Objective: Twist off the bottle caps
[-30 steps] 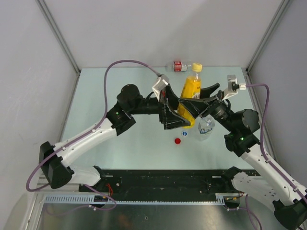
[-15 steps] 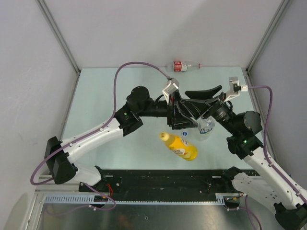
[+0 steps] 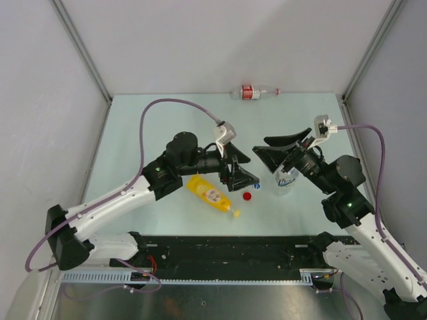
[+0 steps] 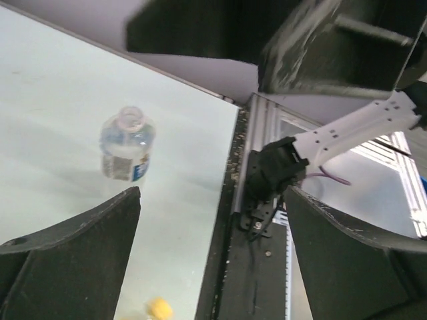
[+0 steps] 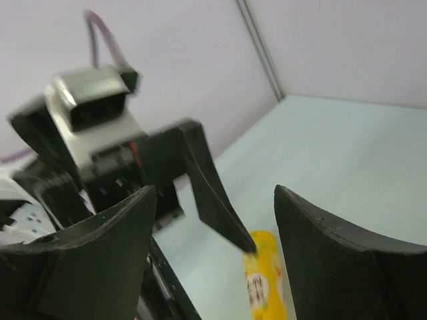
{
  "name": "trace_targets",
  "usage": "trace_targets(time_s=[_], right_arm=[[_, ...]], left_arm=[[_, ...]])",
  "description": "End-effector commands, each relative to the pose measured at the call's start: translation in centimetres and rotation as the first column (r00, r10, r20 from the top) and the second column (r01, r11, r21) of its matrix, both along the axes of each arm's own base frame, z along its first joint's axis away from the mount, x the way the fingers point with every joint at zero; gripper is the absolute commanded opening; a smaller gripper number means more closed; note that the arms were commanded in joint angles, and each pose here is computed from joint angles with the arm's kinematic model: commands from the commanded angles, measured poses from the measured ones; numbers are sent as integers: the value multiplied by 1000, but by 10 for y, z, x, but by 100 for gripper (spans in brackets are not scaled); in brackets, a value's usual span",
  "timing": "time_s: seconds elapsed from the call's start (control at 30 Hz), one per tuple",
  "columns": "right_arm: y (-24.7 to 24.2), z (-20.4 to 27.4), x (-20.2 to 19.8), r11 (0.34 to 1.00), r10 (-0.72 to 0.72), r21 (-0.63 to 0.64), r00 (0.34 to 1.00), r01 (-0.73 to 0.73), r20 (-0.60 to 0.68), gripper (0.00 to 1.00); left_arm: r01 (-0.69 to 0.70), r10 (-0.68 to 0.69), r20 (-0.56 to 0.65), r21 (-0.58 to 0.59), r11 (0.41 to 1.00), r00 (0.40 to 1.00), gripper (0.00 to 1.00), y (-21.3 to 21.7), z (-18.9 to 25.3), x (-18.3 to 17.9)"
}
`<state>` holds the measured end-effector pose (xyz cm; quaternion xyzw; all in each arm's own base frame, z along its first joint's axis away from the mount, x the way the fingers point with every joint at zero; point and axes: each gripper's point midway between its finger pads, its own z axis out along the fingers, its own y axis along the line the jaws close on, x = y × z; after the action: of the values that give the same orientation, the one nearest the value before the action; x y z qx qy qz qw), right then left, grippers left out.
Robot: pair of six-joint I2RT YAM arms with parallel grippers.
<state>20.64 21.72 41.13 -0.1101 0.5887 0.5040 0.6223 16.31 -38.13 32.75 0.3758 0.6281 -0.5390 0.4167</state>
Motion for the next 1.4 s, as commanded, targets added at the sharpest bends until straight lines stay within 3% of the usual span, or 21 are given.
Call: trace_targets(time_s=[0.0,0.23,0.37,0.5,0.6,0.8,0.93,1.07,1.37], right_arm=[[-10,-39,5,986,-62,-159,996,52,-56,76],[-5,-88,4,952,-46,-306,986,-6,-160,94],[6,-104,9,938,-17,-343,980,-54,-200,99],[9,-116,15,931,-33,-362,972,-56,-234,99],[8,-119,17,928,-50,-370,969,-43,-240,99],[2,-116,19,929,-74,-369,971,-16,-229,99],[-2,-117,21,928,-92,-371,967,-2,-237,99],[-5,-121,22,926,-108,-378,962,6,-250,99],[-8,-124,24,922,-118,-387,959,9,-259,99]], left_arm=[[-188,181,95,61,980,979,94,37,-2,29],[-360,346,161,66,931,924,99,82,15,66],[-443,419,218,74,893,881,100,98,32,87],[-508,441,286,225,832,850,99,110,6,109],[-541,451,305,372,755,839,99,119,-34,124],[-568,520,289,633,525,804,99,145,-113,145],[-551,569,265,722,418,779,100,159,-144,143],[-572,641,281,762,303,714,99,184,-166,136],[-463,736,201,870,169,647,99,219,-238,106]])
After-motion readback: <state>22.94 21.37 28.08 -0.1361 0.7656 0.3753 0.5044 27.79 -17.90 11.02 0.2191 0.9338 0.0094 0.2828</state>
